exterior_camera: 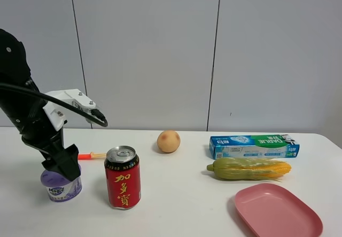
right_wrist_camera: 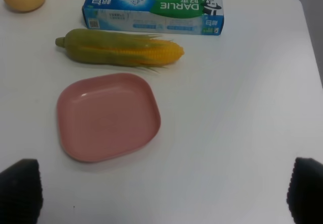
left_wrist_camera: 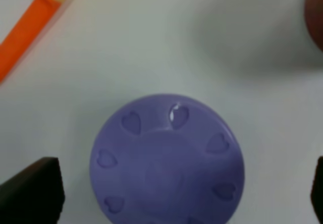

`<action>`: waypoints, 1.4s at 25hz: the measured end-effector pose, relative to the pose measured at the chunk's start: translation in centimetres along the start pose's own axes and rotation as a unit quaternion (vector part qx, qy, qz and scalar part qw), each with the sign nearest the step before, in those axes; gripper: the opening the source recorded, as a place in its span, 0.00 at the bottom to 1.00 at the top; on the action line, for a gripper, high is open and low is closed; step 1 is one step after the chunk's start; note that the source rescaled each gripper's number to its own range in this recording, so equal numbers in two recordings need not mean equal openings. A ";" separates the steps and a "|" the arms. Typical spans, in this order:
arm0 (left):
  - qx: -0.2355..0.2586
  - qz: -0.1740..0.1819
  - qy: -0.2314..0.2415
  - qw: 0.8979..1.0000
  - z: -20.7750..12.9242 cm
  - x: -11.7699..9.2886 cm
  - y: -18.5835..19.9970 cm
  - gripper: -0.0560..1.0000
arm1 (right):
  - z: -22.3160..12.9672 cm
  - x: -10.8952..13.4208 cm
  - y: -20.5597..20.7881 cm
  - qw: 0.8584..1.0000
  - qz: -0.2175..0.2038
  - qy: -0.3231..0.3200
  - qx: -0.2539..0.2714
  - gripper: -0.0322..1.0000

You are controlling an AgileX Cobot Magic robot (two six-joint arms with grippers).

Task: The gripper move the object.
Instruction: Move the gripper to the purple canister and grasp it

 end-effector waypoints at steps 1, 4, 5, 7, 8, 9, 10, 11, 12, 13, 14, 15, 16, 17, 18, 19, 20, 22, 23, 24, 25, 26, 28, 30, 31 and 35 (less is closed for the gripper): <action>0.001 -0.001 0.000 1.000 0.0 0.0 -0.3 1.00 | 0.0 0.0 0.0 1.000 0.000 0.000 0.000 1.00; 0.011 -0.009 -0.002 1.000 -0.3 -0.1 -1.4 1.00 | 0.0 0.0 0.0 1.000 0.000 0.000 0.000 1.00; 0.014 -0.011 -0.002 1.000 -0.4 -0.2 -1.7 1.00 | 0.0 0.0 0.0 1.000 0.000 0.000 0.000 1.00; 0.016 -0.012 -0.002 1.000 -0.4 -0.2 -2.3 1.00 | 0.0 0.0 0.0 1.000 0.000 0.000 0.000 1.00; 0.015 -0.010 -0.001 1.000 -0.5 0.0 -2.6 1.00 | 0.0 0.0 0.0 1.000 0.000 0.000 0.000 1.00; 0.015 -0.009 0.001 1.000 -0.6 0.0 -2.8 1.00 | 0.0 0.0 0.0 1.000 0.000 0.000 0.000 1.00; 0.015 -0.008 0.002 1.000 -0.6 0.1 -3.0 1.00 | 0.0 0.0 0.0 1.000 0.000 0.000 0.000 1.00; 0.015 -0.007 0.003 1.000 -0.7 0.2 -3.3 1.00 | 0.0 0.0 0.0 1.000 0.000 0.000 0.000 1.00; 0.016 -0.007 0.006 1.000 -0.8 0.3 -3.5 1.00 | 0.0 0.0 0.0 1.000 0.000 0.000 0.000 1.00; 0.017 -0.006 0.008 1.000 -1.0 0.4 -3.6 1.00 | 0.0 0.0 0.0 1.000 0.000 0.000 0.000 1.00; 0.017 -0.004 0.011 1.000 -1.1 0.6 -3.8 1.00 | 0.0 0.0 0.0 1.000 0.000 0.000 0.000 1.00; 0.018 -0.004 0.013 1.000 -1.2 0.7 -4.0 1.00 | 0.0 0.0 0.0 1.000 0.000 0.000 0.000 1.00; 0.019 -0.003 0.015 1.000 -1.4 0.8 -4.1 1.00 | 0.0 0.0 0.0 1.000 0.000 0.000 0.000 1.00; 0.020 -0.002 0.017 1.000 -1.6 1.0 -4.2 1.00 | 0.0 0.0 0.0 1.000 0.000 0.000 0.000 1.00; 0.020 -0.001 0.019 1.000 -1.7 1.1 -4.3 1.00 | 0.0 0.0 0.0 1.000 0.000 0.000 0.000 1.00; 0.019 0.001 0.020 1.000 -1.8 1.2 -4.3 1.00 | 0.0 0.0 0.0 1.000 0.000 0.000 0.000 1.00; 0.019 0.003 0.022 1.000 -1.9 1.4 -4.3 1.00 | 0.0 0.0 0.0 1.000 0.000 0.000 0.000 1.00; 0.020 0.005 0.025 0.999 -2.1 1.6 -4.3 1.00 | 0.0 0.0 0.0 1.000 0.000 0.000 0.000 1.00; 0.020 0.006 0.027 0.999 -2.2 1.7 -4.3 1.00 | 0.0 0.0 0.0 1.000 0.000 0.000 0.000 1.00; 0.020 0.007 0.029 0.999 -2.3 1.9 -4.2 1.00 | 0.0 0.0 0.0 1.000 0.000 0.000 0.000 1.00; 0.020 0.008 0.031 0.999 -2.4 2.0 -4.2 1.00 | 0.0 0.0 0.0 1.000 0.000 0.000 0.000 1.00; 0.019 0.009 0.032 0.999 -2.4 2.0 -4.3 1.00 | 0.0 0.0 0.0 1.000 0.000 0.000 0.000 1.00; 0.018 0.008 0.037 0.999 -2.4 2.0 -4.6 1.00 | 0.0 0.0 0.0 1.000 0.000 0.000 0.000 1.00; 0.022 0.002 0.042 0.999 -2.6 1.9 -5.3 1.00 | 0.0 0.0 0.0 1.000 0.000 0.000 0.000 1.00; 0.026 -0.001 0.043 0.999 -2.7 1.8 -5.6 1.00 | 0.0 0.0 0.0 1.000 0.000 0.000 0.000 1.00; 0.032 -0.007 0.044 0.998 -3.0 1.6 -6.2 1.00 | 0.0 0.0 0.0 1.000 0.000 0.000 0.000 1.00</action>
Point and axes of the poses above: a point on each arm's last joint axis where the gripper is mounted, y pointing back along that axis away from the gripper, x along the wrist's bending axis when the last joint is at zero, z = x × y, the point moved 1 cm from there along -y, pointing out along that axis toward the gripper, and after that the axes turned 7 degrees about -y, right-handed, at the moved point
